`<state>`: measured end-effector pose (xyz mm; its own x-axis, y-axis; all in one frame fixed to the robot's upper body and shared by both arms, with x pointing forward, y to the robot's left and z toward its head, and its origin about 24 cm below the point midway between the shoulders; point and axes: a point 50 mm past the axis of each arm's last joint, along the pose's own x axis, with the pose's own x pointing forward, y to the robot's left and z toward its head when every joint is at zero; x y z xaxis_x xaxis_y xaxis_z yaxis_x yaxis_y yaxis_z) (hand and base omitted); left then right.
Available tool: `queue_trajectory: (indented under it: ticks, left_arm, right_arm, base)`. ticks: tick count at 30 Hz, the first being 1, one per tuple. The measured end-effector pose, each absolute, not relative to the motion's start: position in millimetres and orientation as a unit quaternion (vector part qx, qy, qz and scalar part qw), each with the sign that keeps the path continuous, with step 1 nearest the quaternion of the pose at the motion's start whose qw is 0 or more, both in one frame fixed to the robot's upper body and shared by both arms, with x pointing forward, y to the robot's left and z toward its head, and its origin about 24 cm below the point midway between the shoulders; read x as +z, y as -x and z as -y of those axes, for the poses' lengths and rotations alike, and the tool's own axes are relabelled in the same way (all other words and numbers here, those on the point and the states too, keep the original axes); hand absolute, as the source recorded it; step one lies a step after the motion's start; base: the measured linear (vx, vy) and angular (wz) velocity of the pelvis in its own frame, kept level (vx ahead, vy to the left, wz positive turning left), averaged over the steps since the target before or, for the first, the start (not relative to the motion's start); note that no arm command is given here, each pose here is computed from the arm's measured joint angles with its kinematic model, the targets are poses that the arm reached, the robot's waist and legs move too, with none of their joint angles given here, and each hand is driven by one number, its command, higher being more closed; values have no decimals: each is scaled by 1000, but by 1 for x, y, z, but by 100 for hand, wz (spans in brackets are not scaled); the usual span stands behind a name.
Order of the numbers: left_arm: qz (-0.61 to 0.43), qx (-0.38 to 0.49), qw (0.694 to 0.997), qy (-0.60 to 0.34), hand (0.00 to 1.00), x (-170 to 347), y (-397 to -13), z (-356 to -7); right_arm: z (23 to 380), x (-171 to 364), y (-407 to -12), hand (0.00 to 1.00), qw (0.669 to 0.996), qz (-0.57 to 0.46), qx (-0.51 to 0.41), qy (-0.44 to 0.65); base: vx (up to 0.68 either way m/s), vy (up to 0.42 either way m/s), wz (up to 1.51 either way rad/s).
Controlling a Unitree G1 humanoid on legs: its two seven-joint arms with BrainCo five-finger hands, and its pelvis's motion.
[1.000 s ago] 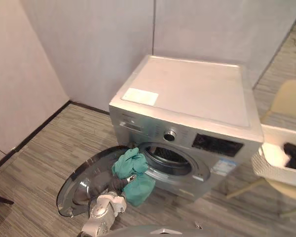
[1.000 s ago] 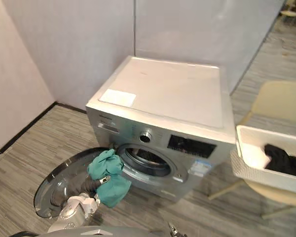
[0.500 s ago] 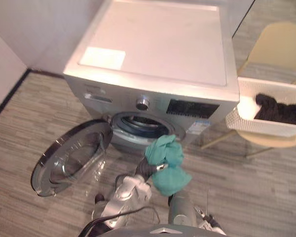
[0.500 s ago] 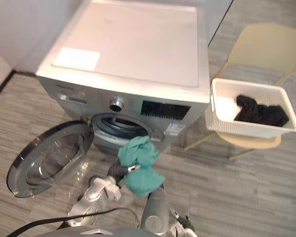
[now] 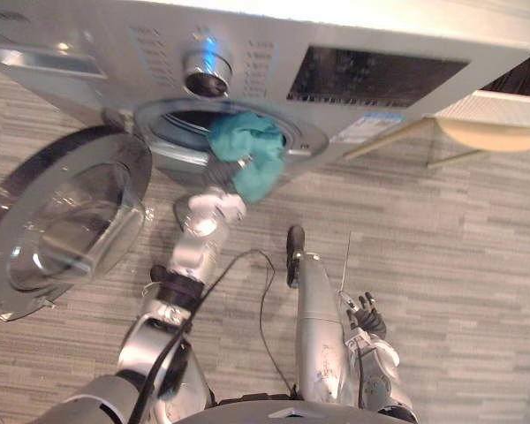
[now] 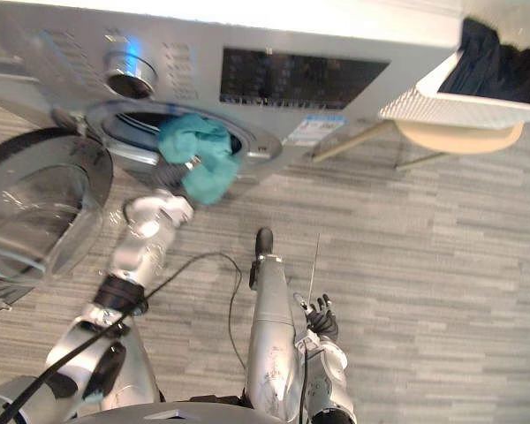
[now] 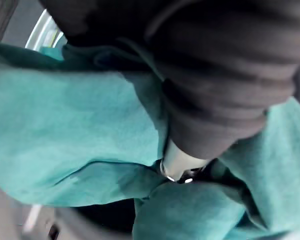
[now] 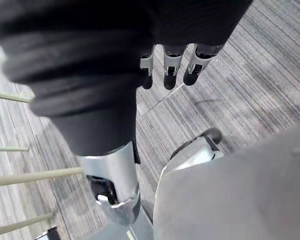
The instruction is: Pick up the laundry basket with both hands and put the clothes into the washing machine.
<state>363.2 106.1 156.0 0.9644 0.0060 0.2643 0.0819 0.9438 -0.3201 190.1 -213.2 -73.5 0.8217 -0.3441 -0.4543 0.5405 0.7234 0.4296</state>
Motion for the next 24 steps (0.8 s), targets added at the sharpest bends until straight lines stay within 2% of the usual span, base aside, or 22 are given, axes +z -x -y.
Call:
queue_trajectory:
  ticks: [2,7,15,24]
  left_arm:
    - [169,26,971,168,100,178,-369,-130]
    - [237,53,955,169,100,224,-374,-152]
    - [329,31,930,162,100,303,-373,-156]
    - [336,25,921,194,100,361,-384,-161]
  right_arm:
    - [215,-72,-191,0,912,-165,-246,-284]
    - [218,-70,-191,0,908,-156,-253,-295]
    - [219,-59,-201,0,909,-125,-247,-311]
    - [217,-56,-206,0,905,-114,-243,-328]
  base:
    - [-20,1,-20]
    - [14,50,-10]
    - [-15,69,-6]
    - [-1,53,-25]
